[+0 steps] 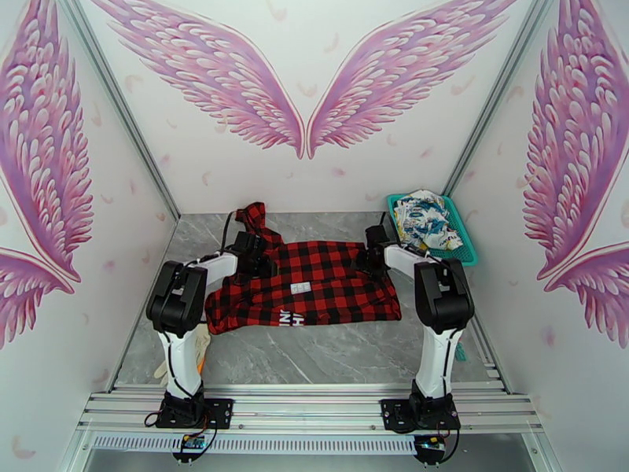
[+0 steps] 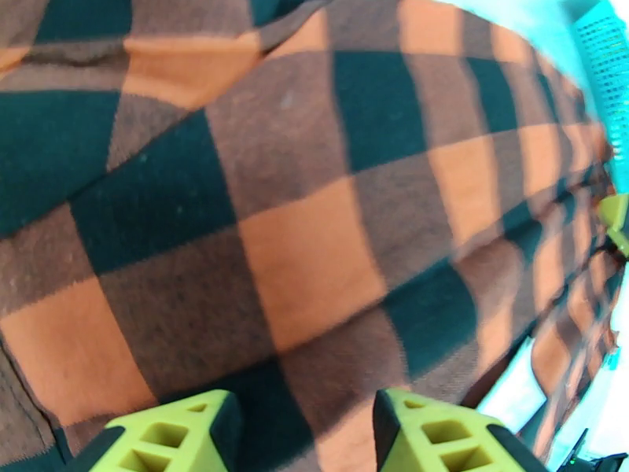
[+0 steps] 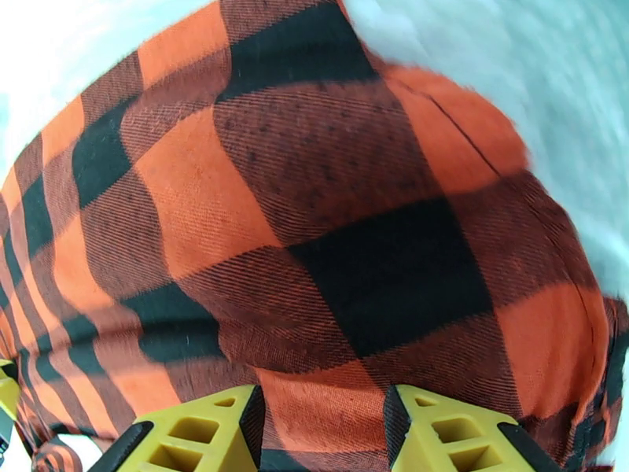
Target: Fold and stack the mixed laundry pile
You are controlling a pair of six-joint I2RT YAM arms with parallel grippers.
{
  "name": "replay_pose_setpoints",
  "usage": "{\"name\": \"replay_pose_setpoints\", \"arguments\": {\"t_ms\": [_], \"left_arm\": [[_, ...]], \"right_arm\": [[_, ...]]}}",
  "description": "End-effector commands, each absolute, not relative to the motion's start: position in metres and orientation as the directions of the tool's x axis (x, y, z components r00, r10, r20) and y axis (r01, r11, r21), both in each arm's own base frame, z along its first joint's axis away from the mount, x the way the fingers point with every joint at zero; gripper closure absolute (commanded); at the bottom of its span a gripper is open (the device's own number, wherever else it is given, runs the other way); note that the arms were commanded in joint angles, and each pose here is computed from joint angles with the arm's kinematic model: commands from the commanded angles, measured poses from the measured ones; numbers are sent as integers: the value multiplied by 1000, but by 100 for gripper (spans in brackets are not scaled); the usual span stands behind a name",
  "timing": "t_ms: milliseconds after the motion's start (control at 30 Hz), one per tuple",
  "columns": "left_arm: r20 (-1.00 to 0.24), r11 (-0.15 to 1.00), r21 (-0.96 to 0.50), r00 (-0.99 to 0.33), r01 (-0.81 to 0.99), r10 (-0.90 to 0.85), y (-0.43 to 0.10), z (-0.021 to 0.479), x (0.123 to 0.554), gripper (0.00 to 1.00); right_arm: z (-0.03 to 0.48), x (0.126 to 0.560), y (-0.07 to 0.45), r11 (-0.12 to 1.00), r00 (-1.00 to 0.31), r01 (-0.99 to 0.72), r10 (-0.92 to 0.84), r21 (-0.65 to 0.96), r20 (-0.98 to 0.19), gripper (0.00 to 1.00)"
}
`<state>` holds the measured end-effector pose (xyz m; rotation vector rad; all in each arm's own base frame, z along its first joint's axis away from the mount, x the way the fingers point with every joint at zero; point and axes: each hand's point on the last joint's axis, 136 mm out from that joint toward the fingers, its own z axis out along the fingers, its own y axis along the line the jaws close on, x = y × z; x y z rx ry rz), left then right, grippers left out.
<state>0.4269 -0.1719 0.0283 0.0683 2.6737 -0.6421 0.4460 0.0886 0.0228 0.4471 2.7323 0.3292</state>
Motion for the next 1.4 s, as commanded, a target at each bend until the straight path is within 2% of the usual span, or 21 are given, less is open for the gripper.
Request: {"name": "replay_pose_setpoints", "arguments": {"t_ms": [0,200,333,567,700,833,1067,1367], "left_arm": [[-339,889,-447,-939,100,-65,-169,25,395,47],[-300,887,-453,-952,85,-61,-165,20,350,47],[-312,890,-446,-948,95,-55,-165,23,348,47],[-452,898,-412,-890,154,-55,-165,79,412,46],[-499,904,-399,-863,151,-77,-158,96,459,46],[-493,905,-403,-865,132,-94,-153,87,491,47],[-461,902,-418,-881,112,-104,-154,67,502,48],[-443,908,-419,-874,4,-201,-137,39,516,50]], "right_arm": [[11,396,84,917,-906,324,372,232,-201,52],[11,350,74,914,-902,346,387,213,-192,51],[25,366,70,930,-901,313,356,194,-248,51],[72,439,59,962,-872,254,273,102,-407,49],[62,466,56,971,-892,233,234,49,-386,48],[44,480,60,973,-912,225,226,44,-344,49],[23,482,53,967,-926,256,241,-16,-290,52],[-1,522,65,960,-925,279,276,24,-261,56]]}}
